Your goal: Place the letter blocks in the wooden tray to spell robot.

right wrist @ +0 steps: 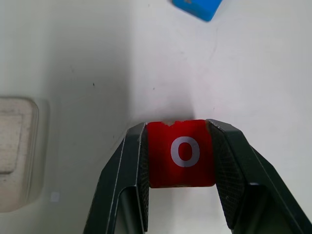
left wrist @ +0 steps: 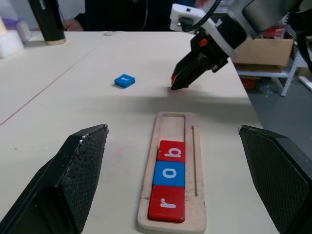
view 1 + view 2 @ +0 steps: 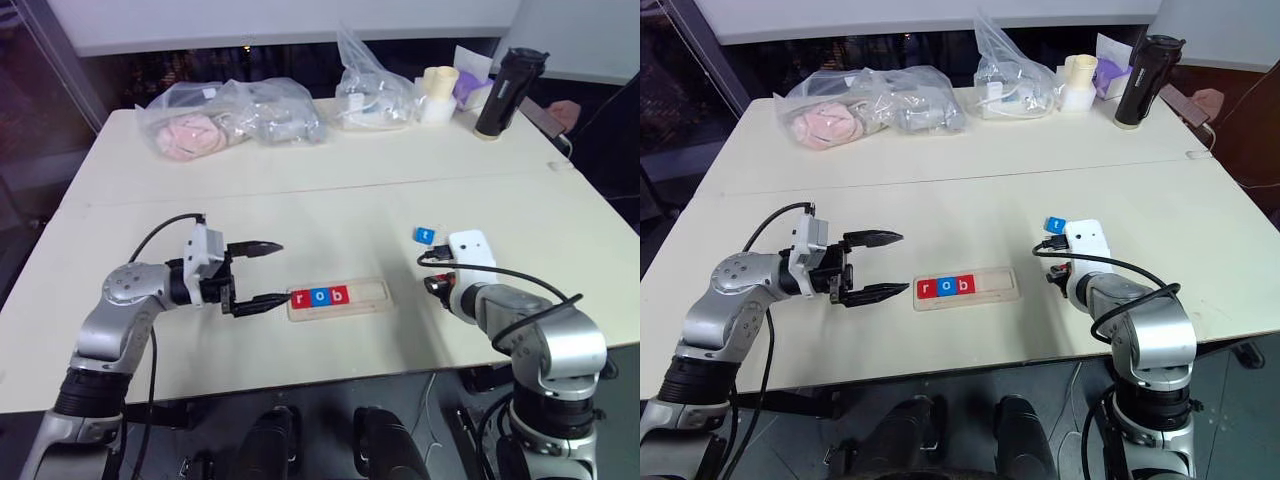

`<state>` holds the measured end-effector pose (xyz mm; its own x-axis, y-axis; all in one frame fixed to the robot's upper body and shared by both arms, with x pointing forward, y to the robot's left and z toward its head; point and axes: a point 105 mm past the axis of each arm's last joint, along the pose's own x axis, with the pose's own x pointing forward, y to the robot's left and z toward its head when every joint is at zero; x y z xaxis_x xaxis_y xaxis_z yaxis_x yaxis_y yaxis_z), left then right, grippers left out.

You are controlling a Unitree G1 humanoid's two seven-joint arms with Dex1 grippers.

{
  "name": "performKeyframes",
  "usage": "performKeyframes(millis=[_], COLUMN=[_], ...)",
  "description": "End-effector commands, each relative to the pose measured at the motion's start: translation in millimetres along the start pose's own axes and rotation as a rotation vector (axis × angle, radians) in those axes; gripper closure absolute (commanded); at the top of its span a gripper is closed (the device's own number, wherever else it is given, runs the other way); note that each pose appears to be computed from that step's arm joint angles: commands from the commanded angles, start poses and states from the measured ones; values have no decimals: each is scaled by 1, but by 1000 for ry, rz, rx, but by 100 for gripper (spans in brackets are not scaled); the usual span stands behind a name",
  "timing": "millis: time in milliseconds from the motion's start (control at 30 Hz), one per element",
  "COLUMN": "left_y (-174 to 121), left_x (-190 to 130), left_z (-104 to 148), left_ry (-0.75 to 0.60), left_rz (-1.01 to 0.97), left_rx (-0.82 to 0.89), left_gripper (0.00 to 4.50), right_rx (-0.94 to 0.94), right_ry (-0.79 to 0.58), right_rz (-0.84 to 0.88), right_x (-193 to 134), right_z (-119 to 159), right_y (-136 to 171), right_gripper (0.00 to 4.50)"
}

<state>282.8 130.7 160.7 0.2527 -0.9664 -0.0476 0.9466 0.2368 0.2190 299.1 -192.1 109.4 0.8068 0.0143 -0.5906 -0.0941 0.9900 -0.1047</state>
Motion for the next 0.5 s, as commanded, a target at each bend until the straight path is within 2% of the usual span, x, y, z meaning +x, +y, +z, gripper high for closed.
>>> performKeyframes(millis=[33,67,167,200,333,367,500], left_y=[-1,-1,0,1,2,2,3], left_x=[1,0,0,0,1,1,2], left_z=[10,10,10,10,10,10,10], left_ry=[-17,-17,-15,-15,-14,-14,-17], left_rz=[-21,-22,-22,-22,-24,-25,-25], left_rx=[36,36,35,34,35,36,41], left_gripper=[0,0,0,0,0,0,0], right_rx=[-3,-3,-43,-74,-377,-433,-855], right_ry=[-46,-48,-51,-52,-76,-82,-123], right_rz=[1,2,16,53,326,380,509], right_x=[-7,-7,-8,-10,-29,-32,-34], right_z=[9,10,15,19,31,31,16], right_y=[0,0,-2,0,14,12,-7], right_gripper=[228,191,29,5,5,5,5])
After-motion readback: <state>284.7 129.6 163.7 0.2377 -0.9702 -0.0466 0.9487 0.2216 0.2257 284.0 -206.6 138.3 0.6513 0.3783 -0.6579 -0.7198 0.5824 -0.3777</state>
